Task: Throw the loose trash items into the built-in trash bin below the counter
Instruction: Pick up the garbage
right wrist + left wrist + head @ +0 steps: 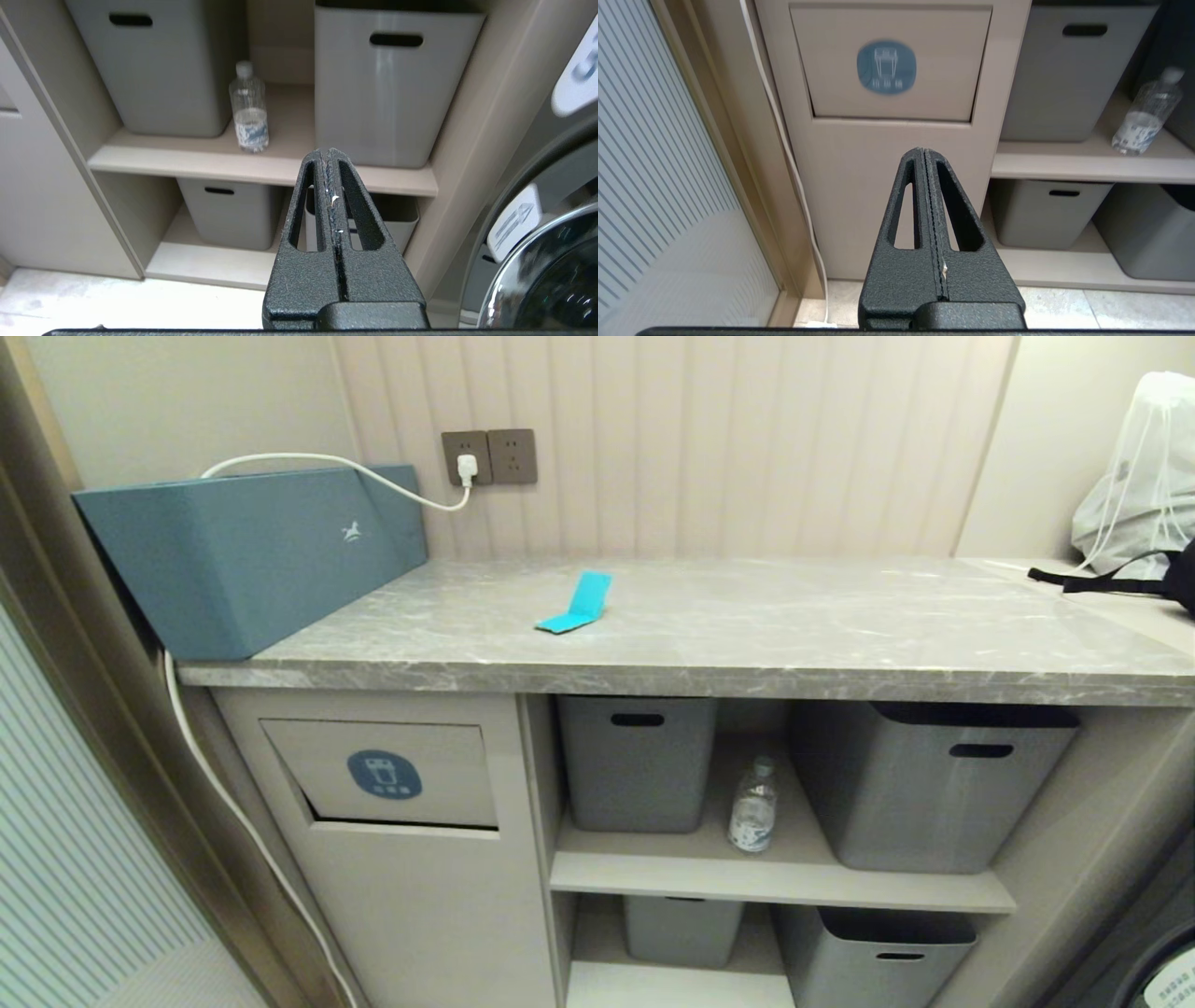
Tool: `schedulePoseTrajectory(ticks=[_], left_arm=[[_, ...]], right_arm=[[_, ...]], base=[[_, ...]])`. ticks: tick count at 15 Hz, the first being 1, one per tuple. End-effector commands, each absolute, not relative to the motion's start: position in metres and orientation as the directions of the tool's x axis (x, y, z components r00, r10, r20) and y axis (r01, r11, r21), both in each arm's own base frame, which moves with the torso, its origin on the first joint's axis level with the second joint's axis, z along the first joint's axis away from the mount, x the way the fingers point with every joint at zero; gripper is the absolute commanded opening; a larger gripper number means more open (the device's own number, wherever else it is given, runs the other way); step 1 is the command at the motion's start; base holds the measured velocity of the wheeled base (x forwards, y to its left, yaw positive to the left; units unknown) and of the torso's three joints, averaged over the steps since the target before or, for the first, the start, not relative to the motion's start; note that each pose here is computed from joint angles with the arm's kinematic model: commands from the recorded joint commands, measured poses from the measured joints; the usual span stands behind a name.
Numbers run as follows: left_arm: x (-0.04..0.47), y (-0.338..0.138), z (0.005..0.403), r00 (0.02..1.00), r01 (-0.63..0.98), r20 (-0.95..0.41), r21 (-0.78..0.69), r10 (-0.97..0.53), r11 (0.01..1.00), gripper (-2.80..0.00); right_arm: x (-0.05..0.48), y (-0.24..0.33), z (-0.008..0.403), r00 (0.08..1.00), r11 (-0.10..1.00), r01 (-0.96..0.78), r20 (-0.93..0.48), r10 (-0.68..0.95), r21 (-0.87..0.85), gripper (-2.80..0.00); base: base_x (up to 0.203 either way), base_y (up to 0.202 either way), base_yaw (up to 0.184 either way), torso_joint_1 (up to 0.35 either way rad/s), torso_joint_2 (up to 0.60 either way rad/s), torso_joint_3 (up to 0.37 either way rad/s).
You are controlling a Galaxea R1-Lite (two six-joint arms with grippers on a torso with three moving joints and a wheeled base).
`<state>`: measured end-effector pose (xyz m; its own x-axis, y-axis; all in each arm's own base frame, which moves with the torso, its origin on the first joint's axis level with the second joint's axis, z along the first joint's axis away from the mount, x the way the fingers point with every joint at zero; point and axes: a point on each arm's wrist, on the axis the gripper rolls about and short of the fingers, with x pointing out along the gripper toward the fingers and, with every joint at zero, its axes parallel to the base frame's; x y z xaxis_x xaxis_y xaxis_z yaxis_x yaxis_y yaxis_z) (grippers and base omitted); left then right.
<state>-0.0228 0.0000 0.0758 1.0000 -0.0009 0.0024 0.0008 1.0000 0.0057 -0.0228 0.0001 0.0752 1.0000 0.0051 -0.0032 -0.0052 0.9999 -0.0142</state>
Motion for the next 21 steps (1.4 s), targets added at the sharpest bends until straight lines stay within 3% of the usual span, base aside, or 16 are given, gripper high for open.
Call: schedulePoseTrajectory(ticks=[1,21], left_arm=[[-0.0228,0.0000,0.0758,1.000,0.001,0.003,0.006,-0.001,1.000,-2.80],[-0.0228,0.0000,0.0758,1.000,0.000,0.003,0.006,0.000,1.000,-2.80]], right_arm=[[-0.0228,0.0001,0.0752,1.000,1.000,-0.005,-0.003,0.005,-0.012,-2.80],[-0.0227,0.0001,0.0747,1.000,1.000,-0.005,-0.006,0.005,-0.014,-2.80]], base=[[0.000,0.000,0.000,0.181,-0.46,-0.286],[0.000,0.000,0.000,0.233,-0.52,-0.290]])
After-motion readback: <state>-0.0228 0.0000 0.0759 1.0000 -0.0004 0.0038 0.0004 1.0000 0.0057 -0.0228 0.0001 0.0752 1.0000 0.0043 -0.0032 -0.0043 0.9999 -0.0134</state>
